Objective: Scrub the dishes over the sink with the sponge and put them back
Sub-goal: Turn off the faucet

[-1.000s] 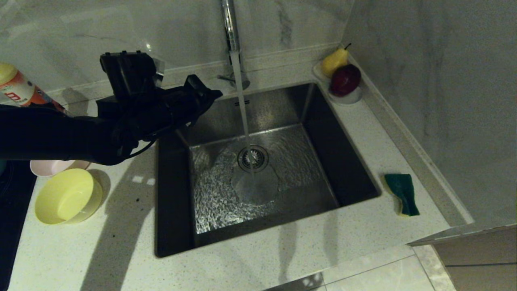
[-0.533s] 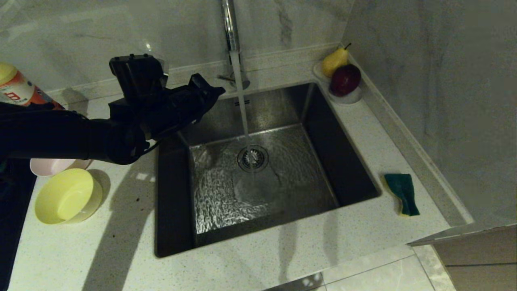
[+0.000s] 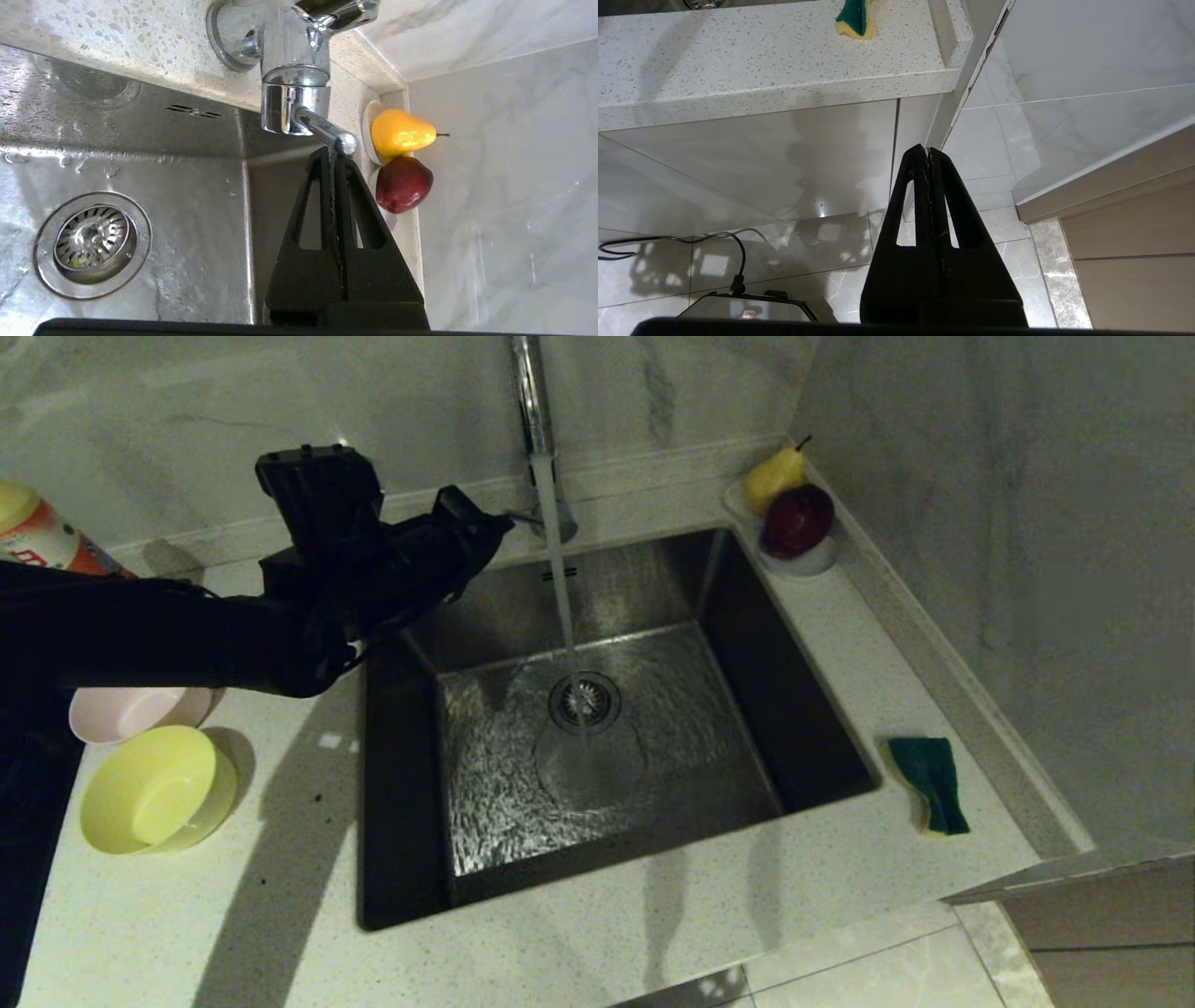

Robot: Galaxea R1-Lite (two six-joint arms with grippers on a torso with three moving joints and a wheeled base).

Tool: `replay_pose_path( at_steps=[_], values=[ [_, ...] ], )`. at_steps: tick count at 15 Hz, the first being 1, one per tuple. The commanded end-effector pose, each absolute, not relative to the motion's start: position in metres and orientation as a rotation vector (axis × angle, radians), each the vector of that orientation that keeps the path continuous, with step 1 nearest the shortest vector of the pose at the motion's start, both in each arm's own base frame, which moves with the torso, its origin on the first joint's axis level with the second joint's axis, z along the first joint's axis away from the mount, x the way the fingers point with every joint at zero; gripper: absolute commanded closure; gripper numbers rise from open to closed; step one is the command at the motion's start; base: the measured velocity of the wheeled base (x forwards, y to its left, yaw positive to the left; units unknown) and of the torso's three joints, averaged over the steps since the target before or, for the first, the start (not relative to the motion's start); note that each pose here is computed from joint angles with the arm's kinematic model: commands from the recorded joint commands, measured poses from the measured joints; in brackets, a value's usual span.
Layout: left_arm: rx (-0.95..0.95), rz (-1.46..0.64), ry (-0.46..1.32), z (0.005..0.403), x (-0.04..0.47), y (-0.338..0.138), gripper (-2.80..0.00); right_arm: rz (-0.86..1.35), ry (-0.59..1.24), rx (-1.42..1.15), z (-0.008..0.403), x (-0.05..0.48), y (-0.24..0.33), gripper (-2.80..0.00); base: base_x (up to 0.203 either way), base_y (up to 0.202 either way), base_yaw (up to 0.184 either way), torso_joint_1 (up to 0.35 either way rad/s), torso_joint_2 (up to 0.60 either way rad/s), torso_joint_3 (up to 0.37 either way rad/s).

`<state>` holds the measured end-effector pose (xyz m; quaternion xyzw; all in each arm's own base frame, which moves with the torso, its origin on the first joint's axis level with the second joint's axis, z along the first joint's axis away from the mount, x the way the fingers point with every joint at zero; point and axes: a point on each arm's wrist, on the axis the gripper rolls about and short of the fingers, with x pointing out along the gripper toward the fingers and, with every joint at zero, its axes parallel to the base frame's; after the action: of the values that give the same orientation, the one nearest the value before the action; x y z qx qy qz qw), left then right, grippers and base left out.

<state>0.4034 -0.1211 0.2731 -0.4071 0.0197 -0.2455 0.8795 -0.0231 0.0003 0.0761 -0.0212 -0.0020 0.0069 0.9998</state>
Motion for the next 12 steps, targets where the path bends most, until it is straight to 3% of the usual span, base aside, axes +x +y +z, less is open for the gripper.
replay_pose_path(
  at_steps=[1,12],
  values=[
    [-0.853,-0.513,0.045,0.269,0.408,-0.123,0.00,0.014,-0.003,-0.043,0.076,-0.023,0.000,0.00,0.000,0.000,0.000,0.000,0.00,0.000],
    [-0.866,-0.528,0.011,0.272,0.422,-0.127,0.00,0.015,-0.005,-0.043,0.076,-0.023,0.000,0.00,0.000,0.000,0.000,0.000,0.00,0.000]
  ],
)
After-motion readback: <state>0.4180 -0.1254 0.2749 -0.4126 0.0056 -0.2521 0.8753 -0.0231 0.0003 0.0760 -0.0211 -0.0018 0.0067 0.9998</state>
